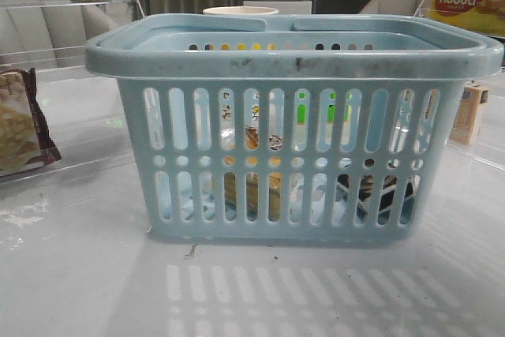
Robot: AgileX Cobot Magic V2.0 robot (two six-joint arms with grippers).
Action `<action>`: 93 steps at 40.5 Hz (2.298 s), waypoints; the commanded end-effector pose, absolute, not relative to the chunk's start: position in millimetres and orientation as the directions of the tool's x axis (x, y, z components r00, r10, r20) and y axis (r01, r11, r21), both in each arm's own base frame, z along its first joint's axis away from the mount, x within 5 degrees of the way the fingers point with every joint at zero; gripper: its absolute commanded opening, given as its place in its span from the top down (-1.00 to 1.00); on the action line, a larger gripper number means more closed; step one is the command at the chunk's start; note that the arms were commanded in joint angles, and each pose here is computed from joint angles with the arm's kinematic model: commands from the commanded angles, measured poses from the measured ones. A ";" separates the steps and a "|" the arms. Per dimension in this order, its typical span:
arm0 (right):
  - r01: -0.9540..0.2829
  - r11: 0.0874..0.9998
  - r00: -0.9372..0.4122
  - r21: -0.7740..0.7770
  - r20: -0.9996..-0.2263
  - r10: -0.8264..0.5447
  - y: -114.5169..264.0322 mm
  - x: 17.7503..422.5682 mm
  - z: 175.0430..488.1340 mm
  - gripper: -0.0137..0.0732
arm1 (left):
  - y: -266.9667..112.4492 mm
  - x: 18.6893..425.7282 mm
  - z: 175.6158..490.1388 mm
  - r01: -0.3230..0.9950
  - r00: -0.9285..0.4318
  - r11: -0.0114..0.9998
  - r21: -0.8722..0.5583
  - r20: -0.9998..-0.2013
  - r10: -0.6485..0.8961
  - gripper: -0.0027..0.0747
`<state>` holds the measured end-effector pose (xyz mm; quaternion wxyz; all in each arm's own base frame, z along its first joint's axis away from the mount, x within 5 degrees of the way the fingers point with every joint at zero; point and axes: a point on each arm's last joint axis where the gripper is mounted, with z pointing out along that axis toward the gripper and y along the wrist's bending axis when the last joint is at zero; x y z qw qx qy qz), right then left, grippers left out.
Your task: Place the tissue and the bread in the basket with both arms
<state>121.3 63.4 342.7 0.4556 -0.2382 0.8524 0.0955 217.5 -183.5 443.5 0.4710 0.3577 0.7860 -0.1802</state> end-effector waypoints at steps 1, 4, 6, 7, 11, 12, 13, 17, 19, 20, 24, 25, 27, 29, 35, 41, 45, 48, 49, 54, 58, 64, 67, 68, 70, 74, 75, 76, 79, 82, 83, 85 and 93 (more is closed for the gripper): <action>-0.479 0.875 -0.399 -0.067 -0.872 -0.285 62.5 123.3 357.0 -0.46 | -162.9 185.4 461.9 0.735 -0.224 0.677 0.053 -0.922 0.315 -0.24; -0.479 0.875 -0.399 -0.067 -0.872 -0.285 62.5 123.3 357.0 -0.46 | -147.9 166.7 452.3 0.735 -0.229 0.676 0.052 -0.920 0.319 -0.24; -0.479 0.875 -0.399 -0.067 -0.872 -0.285 62.5 123.3 357.0 -0.46 | -140.6 157.6 446.4 0.735 -0.233 0.676 0.051 -0.917 0.323 -0.24; -0.479 0.875 -0.399 -0.067 -0.872 -0.285 62.5 123.3 357.0 -0.46 | -136.0 151.8 441.9 0.736 -0.238 0.675 0.050 -0.914 0.327 -0.24; -0.479 0.875 -0.399 -0.067 -0.872 -0.285 62.5 123.3 357.0 -0.46 | -121.0 132.9 425.7 0.740 -0.259 0.671 0.048 -0.901 0.349 -0.24; -0.479 0.875 -0.399 -0.067 -0.872 -0.285 62.5 123.3 357.0 -0.46 | -117.0 128.2 421.5 0.740 -0.261 0.671 0.050 -0.898 0.354 -0.24; -0.479 0.875 -0.399 -0.067 -0.872 -0.285 62.5 123.3 357.0 -0.46 | -113.9 125.2 418.1 0.738 -0.259 0.672 0.058 -0.896 0.362 -0.24; -0.479 0.875 -0.399 -0.067 -0.872 -0.285 62.5 123.3 357.0 -0.46 | -100.7 112.4 404.6 0.728 -0.254 0.680 0.085 -0.888 0.383 -0.24; -0.479 0.875 -0.399 -0.067 -0.872 -0.285 62.5 123.3 357.0 -0.46 | -93.1 105.4 397.7 0.722 -0.261 0.685 0.096 -0.879 0.399 -0.24; -0.479 0.875 -0.399 -0.067 -0.872 -0.285 62.5 123.3 357.0 -0.46 | -90.0 103.2 395.2 0.716 -0.272 0.692 0.096 -0.874 0.402 -0.24; -0.479 0.875 -0.402 -0.067 -0.870 -0.286 62.5 123.1 356.7 -0.46 | -73.7 97.3 385.9 0.632 -0.360 0.772 0.067 -0.857 0.369 -0.24; -0.479 0.875 -0.402 -0.067 -0.870 -0.286 62.5 123.1 356.7 -0.46 | -69.6 96.7 384.0 0.609 -0.372 0.789 0.076 -0.852 0.369 -0.24; -0.480 0.875 -0.400 -0.068 -0.870 -0.287 62.5 123.2 356.8 -0.46 | -63.9 95.4 380.8 0.573 -0.398 0.816 0.076 -0.845 0.357 -0.24; -0.479 0.875 -0.399 -0.071 -0.870 -0.289 62.3 123.2 356.8 -0.46 | -60.7 94.3 378.9 0.557 -0.409 0.827 0.078 -0.841 0.354 -0.24; -0.480 0.875 -0.400 -0.066 -0.871 -0.285 60.6 119.3 357.1 -0.46 | -59.9 94.0 376.7 0.551 -0.416 0.832 0.073 -0.840 0.349 -0.24; -0.481 0.875 -0.398 -0.055 -0.876 -0.274 54.4 106.0 348.2 -0.46 | -59.9 94.0 376.7 0.551 -0.416 0.832 0.073 -0.840 0.349 -0.24; -0.481 0.875 -0.389 -0.055 -0.881 -0.270 49.9 97.2 341.2 -0.46 | -60.0 94.1 376.9 0.551 -0.415 0.832 0.073 -0.841 0.348 -0.24; -0.481 0.875 -0.394 -0.055 -0.878 -0.272 47.5 92.6 336.4 -0.45 | -60.0 94.1 376.9 0.551 -0.415 0.832 0.073 -0.841 0.348 -0.24; -0.481 0.875 -0.397 -0.055 -0.876 -0.273 47.0 91.7 335.3 -0.44 | -60.0 94.1 376.9 0.551 -0.415 0.832 0.073 -0.841 0.348 -0.24; -0.482 0.874 -0.417 -0.054 -0.863 -0.284 46.2 90.1 329.9 -0.16 | -60.0 94.2 377.0 0.551 -0.413 0.831 0.073 -0.842 0.347 -0.24; -0.482 0.874 -0.420 -0.054 -0.861 -0.285 46.2 90.2 328.7 0.14 | -60.0 94.2 377.0 0.551 -0.413 0.831 0.073 -0.842 0.347 -0.14; -0.482 0.874 -0.420 -0.054 -0.861 -0.285 46.2 90.2 328.7 0.42 | -60.0 94.2 377.0 0.551 -0.413 0.831 0.073 -0.842 0.347 0.22; -0.482 0.874 -0.420 -0.054 -0.861 -0.285 46.2 90.2 328.7 0.51 | -60.0 94.2 377.0 0.551 -0.413 0.831 0.073 -0.842 0.347 0.41; -0.482 0.874 -0.420 -0.054 -0.861 -0.285 46.2 90.2 328.7 0.54 | -60.0 94.2 377.0 0.551 -0.413 0.831 0.073 -0.842 0.347 0.49; -0.482 0.874 -0.420 -0.054 -0.862 -0.285 46.2 90.2 328.7 0.56 | -60.0 94.2 377.0 0.551 -0.413 0.831 0.073 -0.842 0.347 0.59; -0.483 0.874 -0.423 -0.054 -0.859 -0.287 46.1 90.0 328.4 0.56 | -60.0 94.2 377.0 0.551 -0.413 0.831 0.073 -0.842 0.347 0.69; -0.483 0.874 -0.424 -0.054 -0.859 -0.287 46.1 90.0 328.3 0.56 | -60.0 94.2 377.0 0.551 -0.413 0.831 0.073 -0.842 0.347 0.69; -0.483 0.874 -0.424 -0.054 -0.859 -0.287 46.1 90.0 328.3 0.56 | -60.0 94.2 377.0 0.551 -0.413 0.831 0.073 -0.842 0.347 0.70; -0.483 0.874 -0.424 -0.054 -0.859 -0.287 46.1 90.0 328.3 0.56 | -60.0 94.2 377.0 0.551 -0.413 0.831 0.073 -0.842 0.347 0.70; -0.483 0.874 -0.424 -0.054 -0.859 -0.287 46.1 90.0 328.3 0.56 | -60.0 94.2 377.0 0.551 -0.413 0.831 0.073 -0.842 0.347 0.70; -0.483 0.874 -0.424 -0.054 -0.859 -0.287 46.1 90.0 328.3 0.56 | -60.0 94.2 377.0 0.551 -0.413 0.831 0.073 -0.842 0.347 0.70; -0.483 0.874 -0.424 -0.054 -0.859 -0.287 46.1 90.0 328.3 0.56 | -60.0 94.2 377.0 0.551 -0.413 0.831 0.073 -0.842 0.347 0.70; -0.483 0.874 -0.424 -0.054 -0.859 -0.287 46.1 90.0 328.3 0.56 | -60.0 94.2 377.0 0.551 -0.413 0.831 0.073 -0.842 0.347 0.70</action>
